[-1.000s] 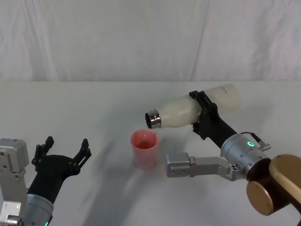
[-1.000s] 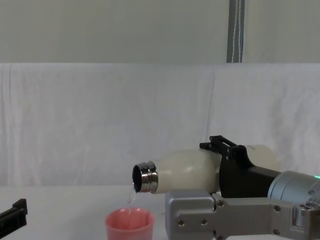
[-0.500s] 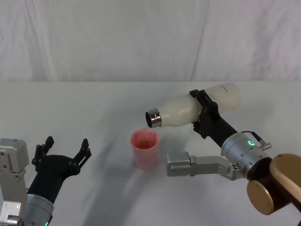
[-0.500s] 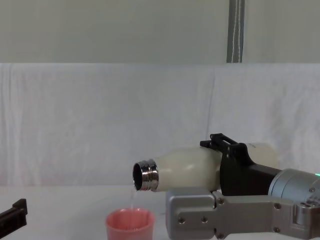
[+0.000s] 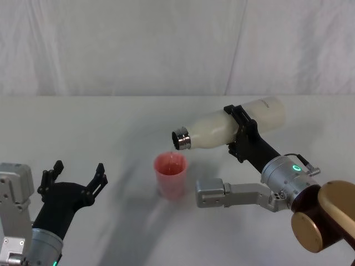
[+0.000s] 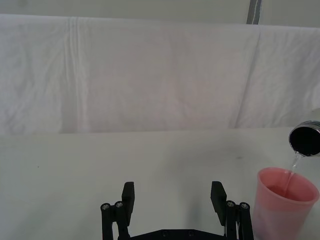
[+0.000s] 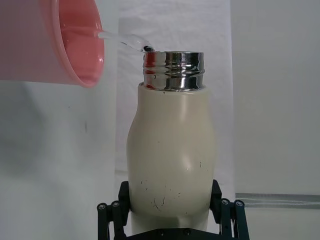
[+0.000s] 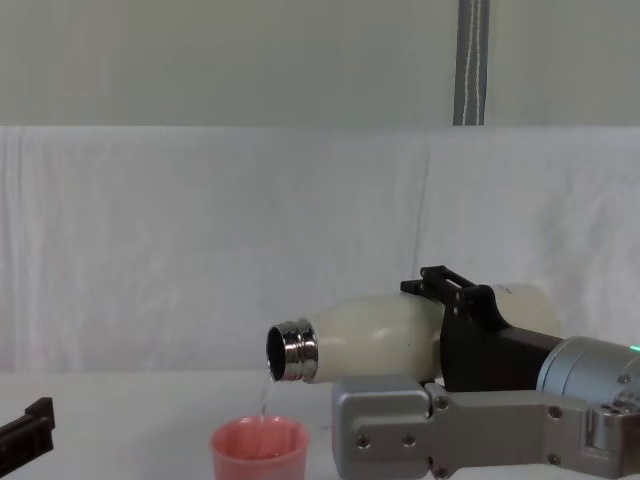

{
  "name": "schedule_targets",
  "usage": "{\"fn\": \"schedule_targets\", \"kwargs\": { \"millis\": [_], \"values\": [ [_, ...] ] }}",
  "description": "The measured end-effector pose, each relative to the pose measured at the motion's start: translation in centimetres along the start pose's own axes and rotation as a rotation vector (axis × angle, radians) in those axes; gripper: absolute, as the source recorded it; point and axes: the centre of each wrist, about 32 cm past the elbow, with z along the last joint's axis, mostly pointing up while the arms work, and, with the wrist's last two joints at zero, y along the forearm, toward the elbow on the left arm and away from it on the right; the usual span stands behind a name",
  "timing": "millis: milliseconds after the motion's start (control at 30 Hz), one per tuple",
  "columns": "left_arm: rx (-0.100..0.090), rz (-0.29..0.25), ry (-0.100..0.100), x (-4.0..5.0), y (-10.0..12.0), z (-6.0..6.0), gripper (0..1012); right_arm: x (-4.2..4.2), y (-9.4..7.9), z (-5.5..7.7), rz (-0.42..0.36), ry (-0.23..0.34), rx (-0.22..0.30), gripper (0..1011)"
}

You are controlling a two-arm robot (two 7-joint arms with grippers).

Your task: Grasp the thermos with one hand and pour water into the cup lid.

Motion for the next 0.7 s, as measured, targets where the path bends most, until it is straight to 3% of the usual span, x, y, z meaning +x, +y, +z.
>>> {"fn": "schedule_targets", "kwargs": {
  "millis": [700],
  "values": [
    [0.000, 0.000, 0.000, 0.00, 0.00, 0.00, 1001, 0.02, 0.09, 0.04, -0.001, -0.002, 0.001, 950]
  ]
}}
